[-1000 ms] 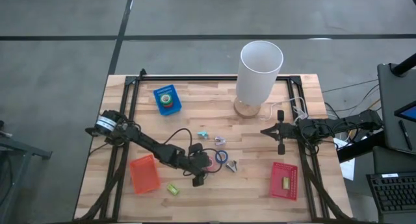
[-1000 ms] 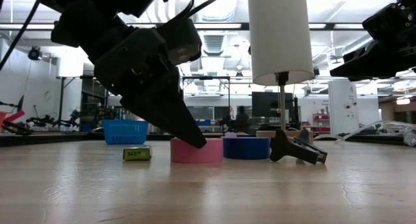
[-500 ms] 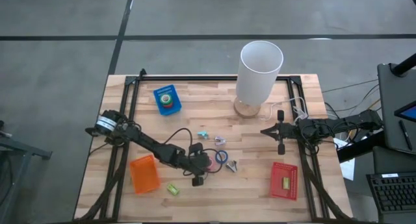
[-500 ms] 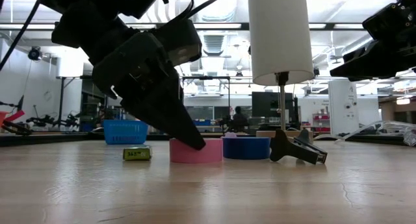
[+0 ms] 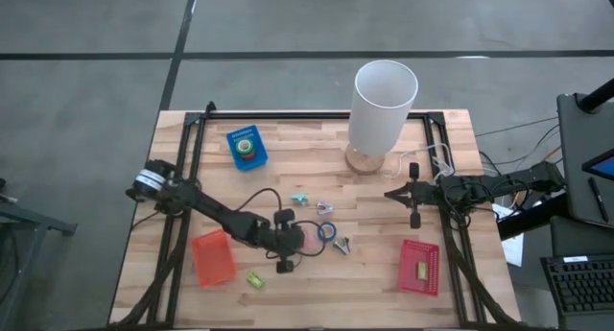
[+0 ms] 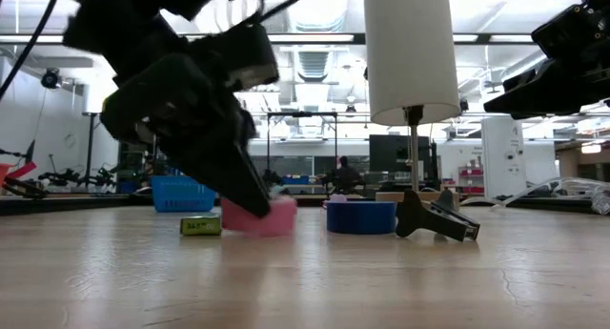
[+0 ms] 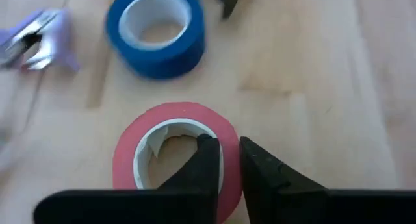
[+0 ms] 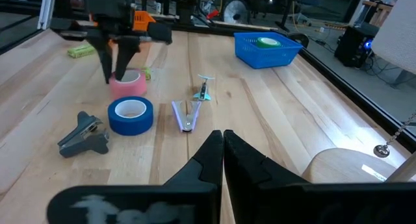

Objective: Pick and place Stapler, Stapler remover, tape
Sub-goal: Put the pink tape into the blue basket, then put the blue tape into the blue basket

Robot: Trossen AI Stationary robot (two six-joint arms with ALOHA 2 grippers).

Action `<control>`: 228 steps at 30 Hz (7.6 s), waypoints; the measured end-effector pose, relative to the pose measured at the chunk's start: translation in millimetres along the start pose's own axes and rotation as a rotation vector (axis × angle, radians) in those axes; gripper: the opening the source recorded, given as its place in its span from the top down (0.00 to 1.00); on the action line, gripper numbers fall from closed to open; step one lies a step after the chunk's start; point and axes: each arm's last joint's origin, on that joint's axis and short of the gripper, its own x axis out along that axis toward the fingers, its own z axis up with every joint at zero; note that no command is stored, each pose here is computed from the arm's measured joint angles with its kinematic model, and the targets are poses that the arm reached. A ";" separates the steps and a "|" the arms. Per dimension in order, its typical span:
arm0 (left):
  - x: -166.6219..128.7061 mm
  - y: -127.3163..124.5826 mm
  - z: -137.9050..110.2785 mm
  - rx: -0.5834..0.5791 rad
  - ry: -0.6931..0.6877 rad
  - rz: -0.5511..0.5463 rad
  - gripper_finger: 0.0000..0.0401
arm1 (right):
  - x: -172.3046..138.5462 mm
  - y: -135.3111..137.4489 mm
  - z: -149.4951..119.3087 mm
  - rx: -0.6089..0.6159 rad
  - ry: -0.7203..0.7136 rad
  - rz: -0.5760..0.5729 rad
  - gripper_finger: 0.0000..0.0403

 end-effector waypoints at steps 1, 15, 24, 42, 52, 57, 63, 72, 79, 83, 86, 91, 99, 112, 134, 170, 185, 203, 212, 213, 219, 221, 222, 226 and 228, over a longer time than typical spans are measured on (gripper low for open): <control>-5.4 1.8 1.0 0.004 0.005 0.027 0.87 | 0.0 0.0 0.0 0.000 0.000 0.000 0.98; -101.7 51.9 20.6 -0.018 -0.074 0.531 0.87 | 0.0 0.0 0.0 0.000 0.000 0.000 0.98; -132.5 92.9 26.4 -0.239 -0.163 0.654 0.90 | -0.1 0.0 0.1 0.000 -0.001 0.000 0.98; -126.3 161.1 0.6 -0.464 -0.054 0.770 0.89 | -0.1 0.0 0.1 0.000 -0.001 0.000 0.98; -141.2 186.9 -0.8 -0.515 -0.055 0.796 0.89 | -0.1 0.0 0.1 0.000 -0.001 0.000 0.98; -151.5 200.2 -2.9 -0.546 -0.067 0.834 0.88 | -0.1 0.0 0.1 0.000 -0.001 0.000 0.98; -156.1 225.0 -15.8 -0.653 -0.076 0.805 0.89 | -0.1 0.0 0.1 0.000 -0.001 0.000 0.98; -133.3 235.1 -45.4 -0.728 -0.061 0.648 0.87 | -0.1 0.0 0.1 0.000 -0.001 0.000 0.98; -122.6 220.4 -54.2 -0.719 -0.027 0.523 0.88 | -0.1 0.0 0.1 0.000 -0.001 0.000 0.98; -120.5 219.0 -57.3 -0.729 -0.032 0.511 0.87 | -0.1 0.0 0.1 0.000 -0.001 0.000 0.98; -120.4 220.9 -59.9 -0.733 -0.036 0.528 0.88 | -0.1 0.0 0.1 0.000 -0.001 0.000 0.98; -121.4 224.4 -60.2 -0.719 -0.043 0.551 0.86 | -0.1 0.0 0.1 0.000 -0.001 0.000 0.98; -124.8 229.4 -55.4 -0.703 -0.076 0.641 0.87 | 0.0 0.0 0.1 0.000 -0.001 0.000 0.98; -110.9 229.6 -64.9 -0.699 -0.058 0.597 0.86 | 0.0 0.0 0.0 0.000 0.000 0.000 0.98; -111.1 231.1 -57.0 -0.570 -0.114 0.656 0.47 | 0.0 0.0 0.1 0.000 -0.001 0.000 0.98; -113.7 93.5 14.6 -0.320 -0.761 0.114 0.46 | 0.0 0.0 0.0 0.000 -0.001 0.000 0.98; -89.8 85.8 22.2 -0.314 -0.782 0.100 0.46 | 0.0 0.0 0.0 0.000 -0.001 0.000 0.98; -72.8 81.1 34.0 -0.304 -0.757 0.090 0.46 | 0.0 0.0 0.0 0.000 -0.001 0.000 0.98; -68.5 80.1 36.8 -0.303 -0.750 0.090 0.46 | 0.0 0.0 0.0 0.000 0.000 0.000 0.98; -68.5 80.1 36.8 -0.302 -0.750 0.090 0.46 | 0.0 0.0 0.0 0.000 0.000 0.000 0.98; -64.9 81.1 32.3 -0.282 -0.695 0.126 0.46 | 0.0 0.0 0.0 0.000 0.000 0.000 0.98; -64.1 82.3 31.0 -0.300 -0.685 0.153 0.46 | 0.0 0.0 0.0 0.000 0.000 0.000 0.98; -63.5 82.5 30.2 -0.294 -0.674 0.156 0.46 | 0.0 0.0 0.0 0.000 0.000 0.000 0.98; -60.2 77.9 29.2 -0.212 -0.589 0.029 0.46 | 0.0 0.0 0.0 0.000 0.000 0.000 0.98; -60.3 74.0 30.9 -0.168 -0.565 -0.023 0.46 | 0.0 0.0 0.0 0.000 0.000 0.000 0.98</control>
